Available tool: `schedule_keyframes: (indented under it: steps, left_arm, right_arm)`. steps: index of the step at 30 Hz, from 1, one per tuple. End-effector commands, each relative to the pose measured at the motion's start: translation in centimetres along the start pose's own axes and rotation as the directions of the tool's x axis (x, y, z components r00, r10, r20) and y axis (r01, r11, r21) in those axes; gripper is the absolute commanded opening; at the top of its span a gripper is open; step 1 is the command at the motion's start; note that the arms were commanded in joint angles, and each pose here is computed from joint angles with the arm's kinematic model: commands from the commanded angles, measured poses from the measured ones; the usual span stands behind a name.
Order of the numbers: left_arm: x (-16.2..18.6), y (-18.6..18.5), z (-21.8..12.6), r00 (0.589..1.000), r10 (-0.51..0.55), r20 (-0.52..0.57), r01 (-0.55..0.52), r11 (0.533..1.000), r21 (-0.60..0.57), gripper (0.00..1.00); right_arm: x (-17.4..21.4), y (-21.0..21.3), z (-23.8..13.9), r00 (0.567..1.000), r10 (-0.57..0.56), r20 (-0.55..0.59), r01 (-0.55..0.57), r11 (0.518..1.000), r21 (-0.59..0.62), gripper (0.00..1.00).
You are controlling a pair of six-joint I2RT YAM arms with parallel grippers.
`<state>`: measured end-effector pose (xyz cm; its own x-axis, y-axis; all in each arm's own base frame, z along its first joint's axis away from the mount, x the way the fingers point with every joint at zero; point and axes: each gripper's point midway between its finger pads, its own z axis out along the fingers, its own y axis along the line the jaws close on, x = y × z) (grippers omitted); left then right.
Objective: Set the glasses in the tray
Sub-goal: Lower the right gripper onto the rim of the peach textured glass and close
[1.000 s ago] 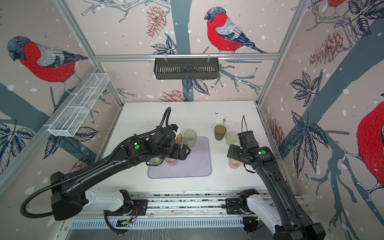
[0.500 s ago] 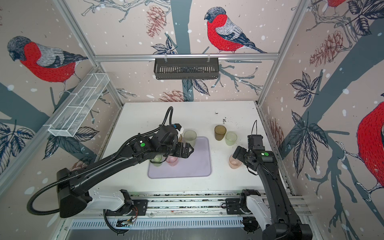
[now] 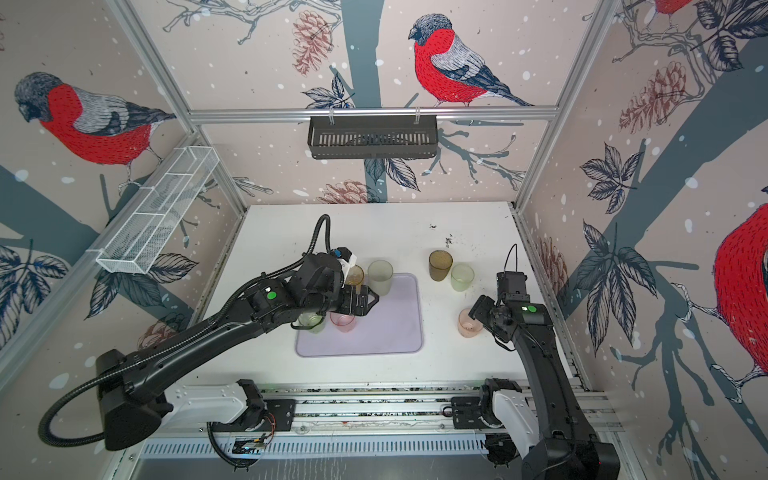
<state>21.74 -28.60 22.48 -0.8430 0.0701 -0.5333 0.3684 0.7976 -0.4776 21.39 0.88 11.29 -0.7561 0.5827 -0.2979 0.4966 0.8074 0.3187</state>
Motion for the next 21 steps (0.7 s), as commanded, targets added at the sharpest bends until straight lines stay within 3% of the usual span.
schedule_keyframes:
  steps: [1,21]
  left_arm:
    - [-0.6,-0.7,-0.1,1.0,-0.001,0.027,0.0,0.999,0.038,0.99]
    - [-0.7,0.2,-0.6,0.998,-0.019,0.054,0.017,0.999,0.042,0.98]
  right_arm:
    - [0.3,-0.1,0.1,0.999,0.031,-0.008,-0.031,1.0,-0.001,0.68]
    - [0.9,0.0,1.3,0.999,0.012,-0.053,-0.011,1.0,0.026,0.49]
